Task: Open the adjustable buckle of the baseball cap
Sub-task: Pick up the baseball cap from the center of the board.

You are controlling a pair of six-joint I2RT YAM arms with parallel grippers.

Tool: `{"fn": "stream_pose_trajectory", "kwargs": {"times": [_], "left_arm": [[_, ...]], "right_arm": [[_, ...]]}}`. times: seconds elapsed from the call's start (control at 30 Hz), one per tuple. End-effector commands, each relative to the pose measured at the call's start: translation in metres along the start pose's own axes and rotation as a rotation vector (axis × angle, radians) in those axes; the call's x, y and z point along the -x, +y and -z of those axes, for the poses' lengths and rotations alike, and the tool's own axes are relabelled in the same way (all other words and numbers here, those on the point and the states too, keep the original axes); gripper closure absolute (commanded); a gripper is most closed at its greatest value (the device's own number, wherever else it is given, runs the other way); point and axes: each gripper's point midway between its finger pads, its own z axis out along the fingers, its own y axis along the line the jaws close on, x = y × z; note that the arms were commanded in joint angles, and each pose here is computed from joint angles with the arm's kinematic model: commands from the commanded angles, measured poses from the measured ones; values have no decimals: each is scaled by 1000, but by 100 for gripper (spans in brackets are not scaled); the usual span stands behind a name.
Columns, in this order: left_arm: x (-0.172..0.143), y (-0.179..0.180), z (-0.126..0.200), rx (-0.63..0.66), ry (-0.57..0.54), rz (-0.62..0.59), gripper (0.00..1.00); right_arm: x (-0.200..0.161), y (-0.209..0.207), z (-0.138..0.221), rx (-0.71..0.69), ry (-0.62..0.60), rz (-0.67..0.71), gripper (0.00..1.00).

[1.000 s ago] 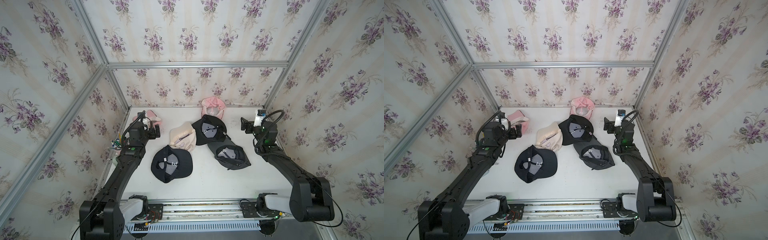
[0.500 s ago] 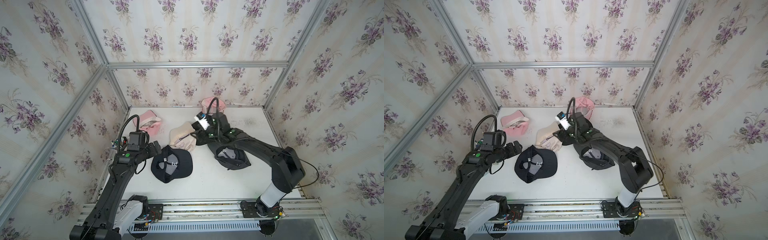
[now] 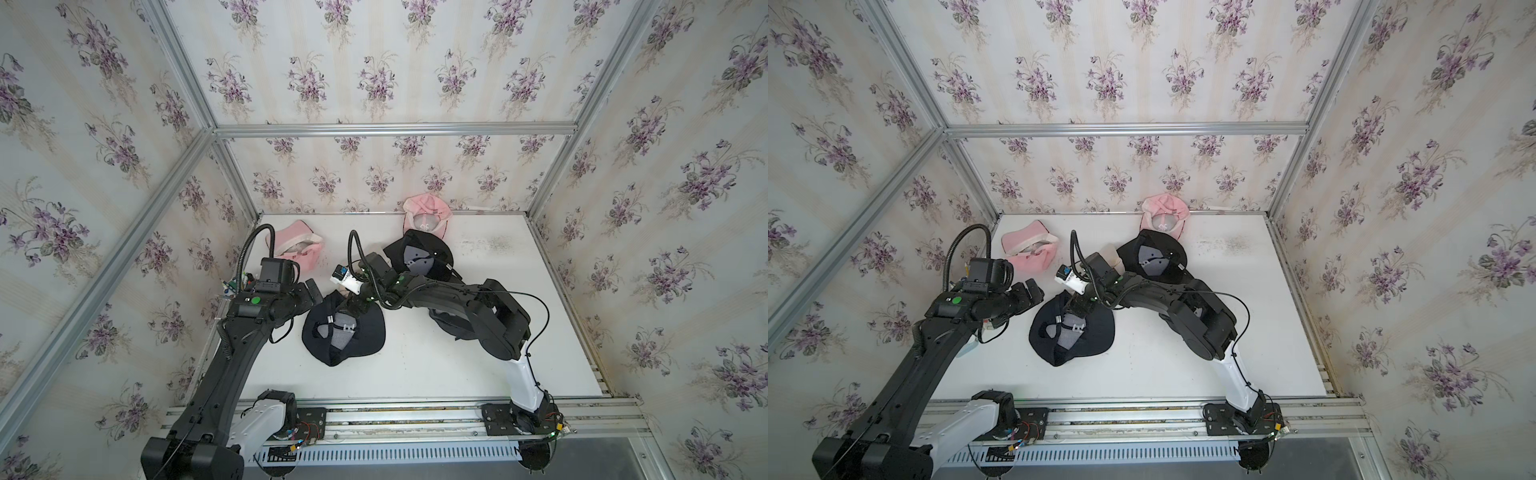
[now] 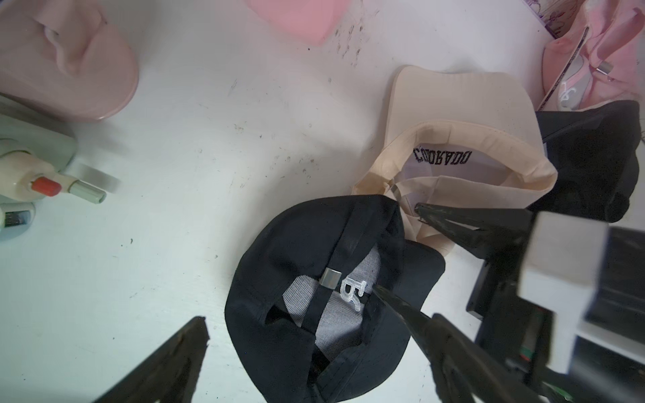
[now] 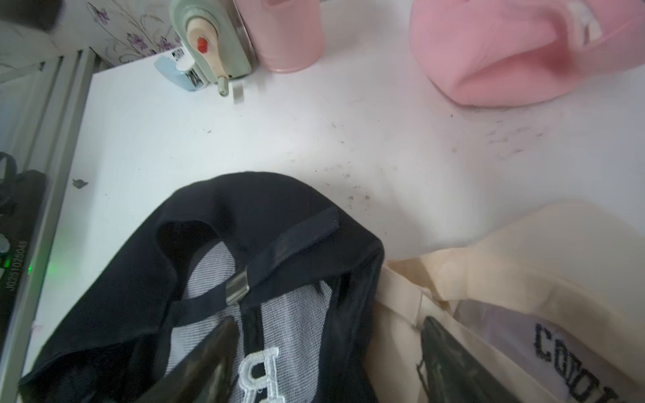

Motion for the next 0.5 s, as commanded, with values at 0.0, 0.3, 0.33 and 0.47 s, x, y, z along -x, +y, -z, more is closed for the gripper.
{"fn": "stream_pose_trajectory", "kwargs": {"times": [0.0,0.3,0.33,0.47], "left_arm": [[10,-4,7,4,-14,-50,1],[30,-7,22,14,-82,-112,0],[31,-8,22,14,-83,-115,0],[36,-12,18,4,-89,-124,0]], "right_arm": [[-10,-8,-12,-36,23,24,17],[-29,-11,-31,-15,99,62,48],[-30,-11,-30,-11,101,57,56],[-29,-3,-23,14,85,36,79]]}}
